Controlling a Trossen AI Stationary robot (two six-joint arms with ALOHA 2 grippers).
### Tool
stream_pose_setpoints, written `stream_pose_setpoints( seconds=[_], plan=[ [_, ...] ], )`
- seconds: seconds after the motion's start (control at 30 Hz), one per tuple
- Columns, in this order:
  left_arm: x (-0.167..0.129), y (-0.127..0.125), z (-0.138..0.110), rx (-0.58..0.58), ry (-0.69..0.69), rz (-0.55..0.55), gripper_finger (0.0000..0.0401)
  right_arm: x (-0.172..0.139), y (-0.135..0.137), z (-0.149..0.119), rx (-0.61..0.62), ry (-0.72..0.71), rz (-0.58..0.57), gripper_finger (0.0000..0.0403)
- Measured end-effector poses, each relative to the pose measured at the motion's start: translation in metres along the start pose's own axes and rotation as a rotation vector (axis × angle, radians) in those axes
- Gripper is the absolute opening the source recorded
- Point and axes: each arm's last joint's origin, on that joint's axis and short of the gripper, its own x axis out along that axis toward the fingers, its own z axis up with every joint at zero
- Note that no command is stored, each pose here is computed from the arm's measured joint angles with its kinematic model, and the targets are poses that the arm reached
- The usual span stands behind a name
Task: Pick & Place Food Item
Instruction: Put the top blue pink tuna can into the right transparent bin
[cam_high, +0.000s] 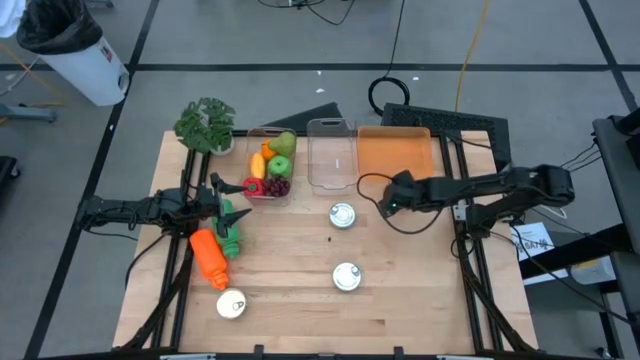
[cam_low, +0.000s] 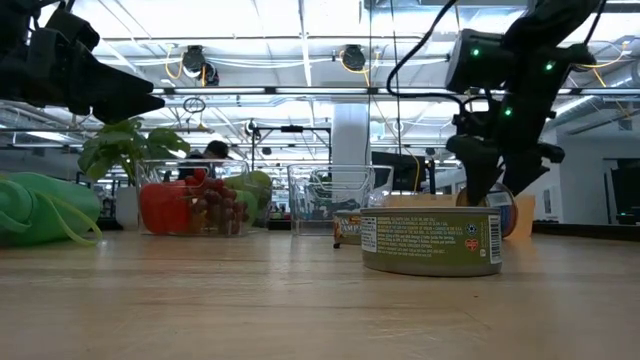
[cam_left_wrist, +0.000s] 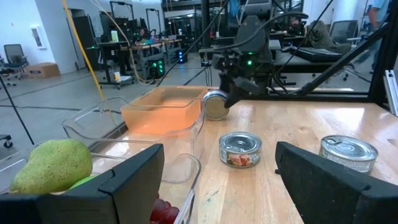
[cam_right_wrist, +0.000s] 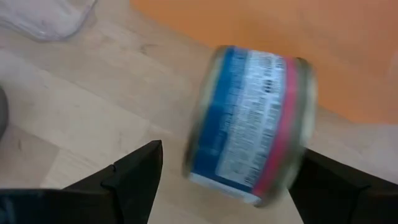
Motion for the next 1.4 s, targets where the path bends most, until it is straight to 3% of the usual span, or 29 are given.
stream_pose_setpoints(
  seconds=[0.3,0.63,0.7,0.93,1.13,1.4],
  plan=[
    [0.0,0.0,0.0,0.0,-0.001,0.0,0.0324,0.008,0.008,0.003,-0.005,-0.021,0.026,0.0296],
    [0.0,0.0,0.0,0.0,-0.001,0.0,0.0324,0.008,0.007,0.004,-0.009,-0.061,-0.003,0.0189],
    [0.0,0.0,0.0,0.0,-0.001,0.0,0.0324,0.008,0.008,0.003,-0.013,-0.053,0.005,0.0185],
    [0.0,0.0,0.0,0.0,-0.001,0.0,0.0324,-0.009,0.021,0.003,-0.064,-0.034,0.255,0.0185],
    [0.0,0.0,0.0,0.0,-0.001,0.0,0.0324,-0.05,0.024,0.006,-0.094,-0.192,0.468,0.0185],
    [0.0,0.0,0.003,-0.009,-0.028,0.001,0.0324,-0.089,0.021,0.004,-0.313,-0.41,0.62,0.0185]
  ],
)
